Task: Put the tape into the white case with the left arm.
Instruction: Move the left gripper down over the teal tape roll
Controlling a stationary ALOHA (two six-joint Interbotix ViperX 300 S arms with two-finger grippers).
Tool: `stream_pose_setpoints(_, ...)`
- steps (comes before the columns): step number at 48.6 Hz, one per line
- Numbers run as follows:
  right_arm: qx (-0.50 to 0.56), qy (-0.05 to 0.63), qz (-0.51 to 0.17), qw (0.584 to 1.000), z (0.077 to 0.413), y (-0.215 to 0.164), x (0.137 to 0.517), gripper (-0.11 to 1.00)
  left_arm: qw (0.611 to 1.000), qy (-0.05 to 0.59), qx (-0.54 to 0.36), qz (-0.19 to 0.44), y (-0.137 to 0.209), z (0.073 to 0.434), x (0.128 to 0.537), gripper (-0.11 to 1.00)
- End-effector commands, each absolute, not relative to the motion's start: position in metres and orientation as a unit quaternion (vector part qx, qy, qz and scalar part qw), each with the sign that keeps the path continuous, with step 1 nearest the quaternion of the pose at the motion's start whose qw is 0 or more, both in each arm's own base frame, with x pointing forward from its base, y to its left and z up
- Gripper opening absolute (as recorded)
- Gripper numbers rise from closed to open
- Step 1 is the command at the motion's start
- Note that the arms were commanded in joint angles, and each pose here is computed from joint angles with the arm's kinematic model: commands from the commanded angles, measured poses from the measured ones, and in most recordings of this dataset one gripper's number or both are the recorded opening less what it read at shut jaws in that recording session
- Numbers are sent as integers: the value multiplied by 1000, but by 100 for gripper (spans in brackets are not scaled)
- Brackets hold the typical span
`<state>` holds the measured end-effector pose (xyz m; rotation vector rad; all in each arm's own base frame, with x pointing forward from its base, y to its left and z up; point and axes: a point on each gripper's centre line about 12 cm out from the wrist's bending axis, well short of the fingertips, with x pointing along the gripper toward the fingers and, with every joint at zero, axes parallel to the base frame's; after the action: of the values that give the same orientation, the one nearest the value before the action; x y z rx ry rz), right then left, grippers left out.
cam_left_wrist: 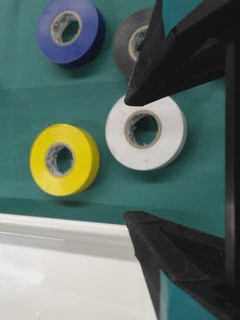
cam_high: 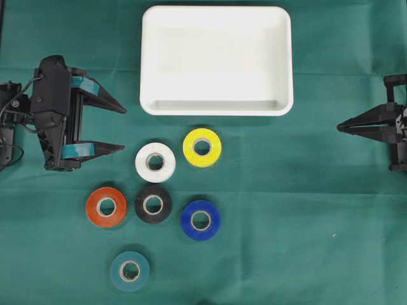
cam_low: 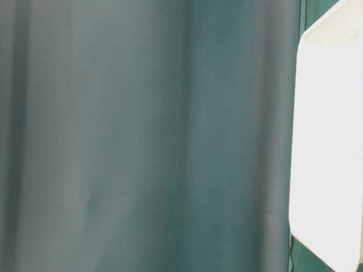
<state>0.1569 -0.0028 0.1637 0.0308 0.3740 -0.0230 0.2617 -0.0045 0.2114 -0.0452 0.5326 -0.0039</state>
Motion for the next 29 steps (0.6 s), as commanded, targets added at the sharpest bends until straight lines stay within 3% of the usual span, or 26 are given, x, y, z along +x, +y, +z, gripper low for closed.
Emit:
stream_pose_setpoints(1,16,181,-11,983,167,-3,159,-9,968,249,-24,-3,-5,221,266,98)
stream_pose_setpoints(29,16,181,-11,983,167,-3,159,-9,963,252,2,-92,-53,218,260,98)
